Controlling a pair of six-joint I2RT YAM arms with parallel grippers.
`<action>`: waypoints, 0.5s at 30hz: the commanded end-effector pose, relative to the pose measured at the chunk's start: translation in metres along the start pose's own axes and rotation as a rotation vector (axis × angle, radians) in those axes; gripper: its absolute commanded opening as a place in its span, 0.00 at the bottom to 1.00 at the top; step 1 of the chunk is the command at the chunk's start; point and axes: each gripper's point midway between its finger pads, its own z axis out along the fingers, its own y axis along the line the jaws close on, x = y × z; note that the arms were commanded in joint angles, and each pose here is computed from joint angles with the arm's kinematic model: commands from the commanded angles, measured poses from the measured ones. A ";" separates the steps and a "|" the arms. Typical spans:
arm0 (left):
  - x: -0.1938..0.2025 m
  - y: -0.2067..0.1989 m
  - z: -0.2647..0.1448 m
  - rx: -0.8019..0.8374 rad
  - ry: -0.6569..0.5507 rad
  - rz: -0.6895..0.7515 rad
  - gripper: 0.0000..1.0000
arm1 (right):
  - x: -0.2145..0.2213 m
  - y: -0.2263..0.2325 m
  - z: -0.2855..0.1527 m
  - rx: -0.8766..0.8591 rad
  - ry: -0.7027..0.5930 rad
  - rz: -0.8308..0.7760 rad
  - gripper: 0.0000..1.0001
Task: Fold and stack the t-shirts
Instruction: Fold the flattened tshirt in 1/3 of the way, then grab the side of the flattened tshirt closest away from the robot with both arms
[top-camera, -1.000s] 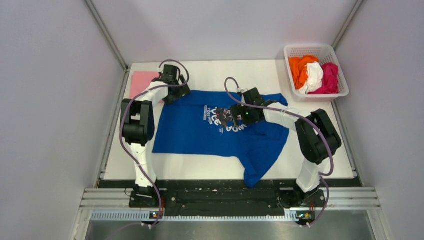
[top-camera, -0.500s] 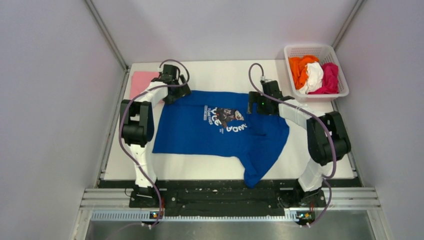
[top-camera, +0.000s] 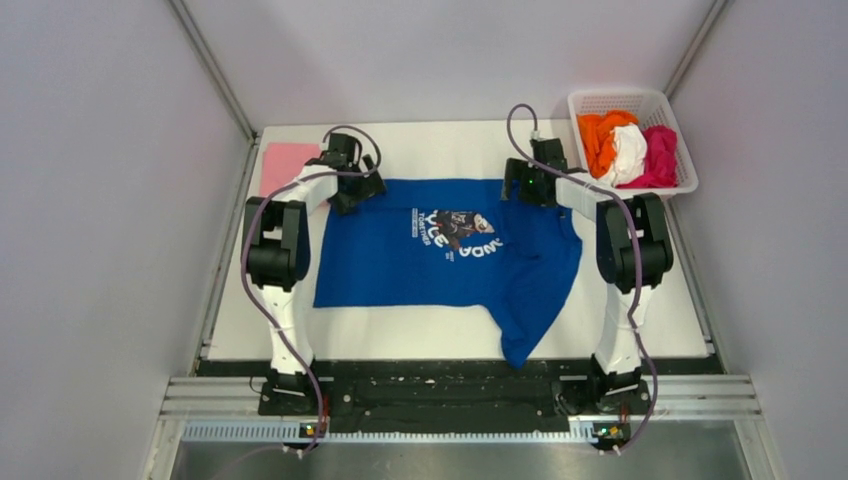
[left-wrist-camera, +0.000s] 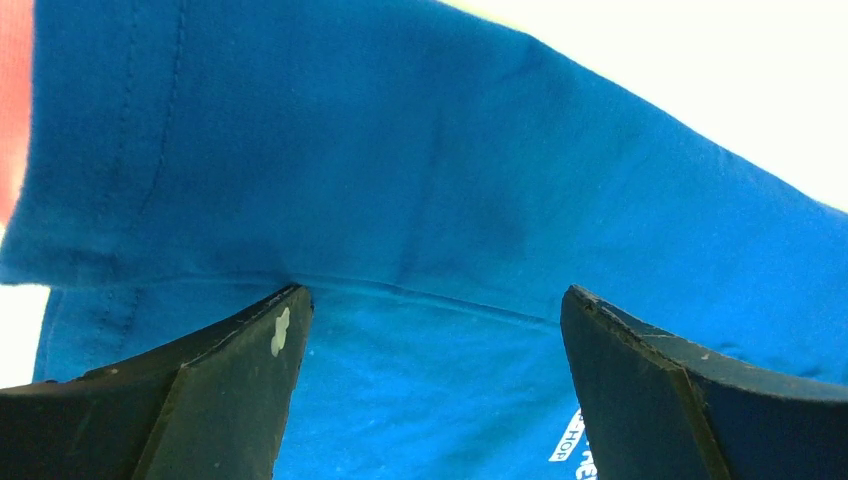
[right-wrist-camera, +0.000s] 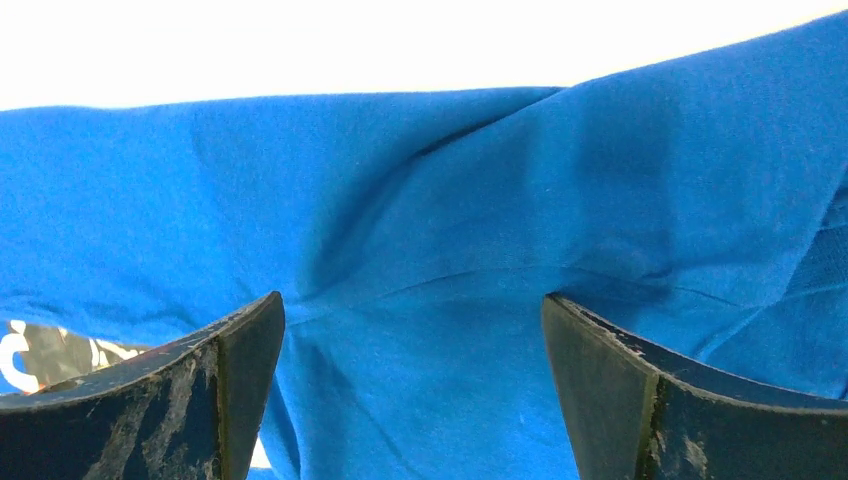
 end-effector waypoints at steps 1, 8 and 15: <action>0.003 -0.006 0.013 0.026 0.030 -0.037 0.99 | 0.020 -0.045 0.023 0.097 0.101 0.041 0.99; 0.002 -0.030 0.020 0.120 0.055 -0.052 0.99 | -0.017 -0.060 0.023 0.139 0.038 0.004 0.99; -0.017 -0.065 -0.016 0.161 -0.013 0.027 0.99 | -0.073 -0.044 -0.022 0.162 -0.079 -0.056 0.99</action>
